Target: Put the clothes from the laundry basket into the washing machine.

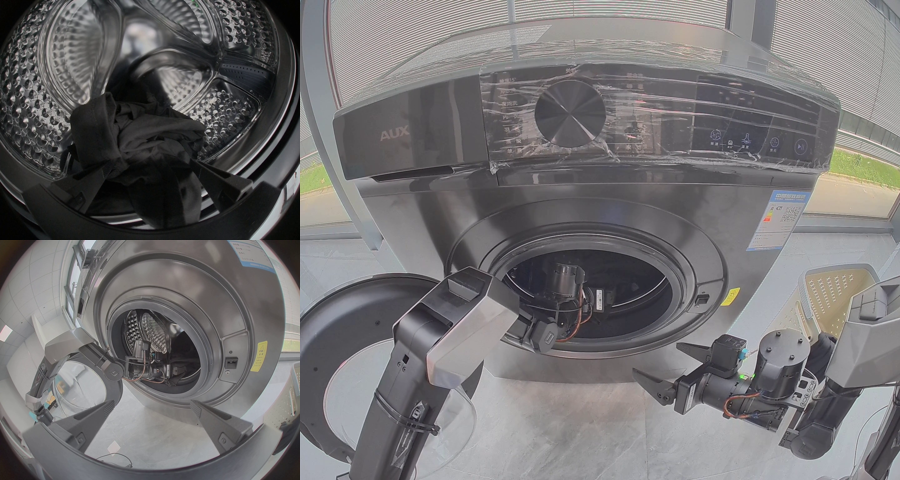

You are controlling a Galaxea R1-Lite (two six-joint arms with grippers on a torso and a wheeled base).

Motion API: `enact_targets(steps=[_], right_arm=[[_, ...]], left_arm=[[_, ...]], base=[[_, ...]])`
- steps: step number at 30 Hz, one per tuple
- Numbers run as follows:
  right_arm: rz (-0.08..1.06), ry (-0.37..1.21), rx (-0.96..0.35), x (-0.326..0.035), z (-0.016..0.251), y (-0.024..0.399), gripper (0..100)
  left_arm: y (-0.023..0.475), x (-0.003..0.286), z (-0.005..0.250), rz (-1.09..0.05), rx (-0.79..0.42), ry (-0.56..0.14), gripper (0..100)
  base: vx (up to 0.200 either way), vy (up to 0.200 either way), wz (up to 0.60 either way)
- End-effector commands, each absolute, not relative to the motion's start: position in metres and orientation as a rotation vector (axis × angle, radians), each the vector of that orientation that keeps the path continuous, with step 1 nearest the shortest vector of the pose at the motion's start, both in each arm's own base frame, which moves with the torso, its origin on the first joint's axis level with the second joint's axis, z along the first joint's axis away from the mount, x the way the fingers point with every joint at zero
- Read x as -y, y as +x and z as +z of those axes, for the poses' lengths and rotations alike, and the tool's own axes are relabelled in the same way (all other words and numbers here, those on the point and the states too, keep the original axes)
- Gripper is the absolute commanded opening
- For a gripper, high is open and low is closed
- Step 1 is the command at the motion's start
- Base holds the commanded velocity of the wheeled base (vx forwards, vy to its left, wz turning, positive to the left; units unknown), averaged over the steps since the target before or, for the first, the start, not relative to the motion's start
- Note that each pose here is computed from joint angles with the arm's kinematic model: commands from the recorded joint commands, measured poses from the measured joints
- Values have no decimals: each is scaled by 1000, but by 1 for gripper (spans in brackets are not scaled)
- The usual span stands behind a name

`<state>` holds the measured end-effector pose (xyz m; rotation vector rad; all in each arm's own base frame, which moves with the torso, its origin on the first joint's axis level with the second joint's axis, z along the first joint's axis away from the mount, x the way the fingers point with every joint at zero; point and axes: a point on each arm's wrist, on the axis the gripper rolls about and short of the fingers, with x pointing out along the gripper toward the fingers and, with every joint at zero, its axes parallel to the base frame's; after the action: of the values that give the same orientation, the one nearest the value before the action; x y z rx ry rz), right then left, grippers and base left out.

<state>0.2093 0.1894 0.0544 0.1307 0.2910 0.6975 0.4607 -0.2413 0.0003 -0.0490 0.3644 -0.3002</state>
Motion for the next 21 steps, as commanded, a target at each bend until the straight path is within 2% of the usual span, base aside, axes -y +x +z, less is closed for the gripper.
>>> enact_targets(steps=[1,7,8,14,21], right_arm=[[698,132,-289,-190,55,209,100],[700,132,-289,-190,55,209,100],[700,132,-289,-190,55,209,100],[698,131,-290,-190,54,209,100],[698,132,-289,-190,55,209,100]], left_arm=[[460,242,-5,-302,-375,-46,100],[462,240,-15,-297,-386,-39,100],[462,240,-15,-297,-385,-40,0],[464,243,-11,-309,-361,-54,0],[482,245,20,-304,-239,-118,0]], base=[[0,0,0],[0,0,0],[0,0,0],[0,0,0],[0,0,0]])
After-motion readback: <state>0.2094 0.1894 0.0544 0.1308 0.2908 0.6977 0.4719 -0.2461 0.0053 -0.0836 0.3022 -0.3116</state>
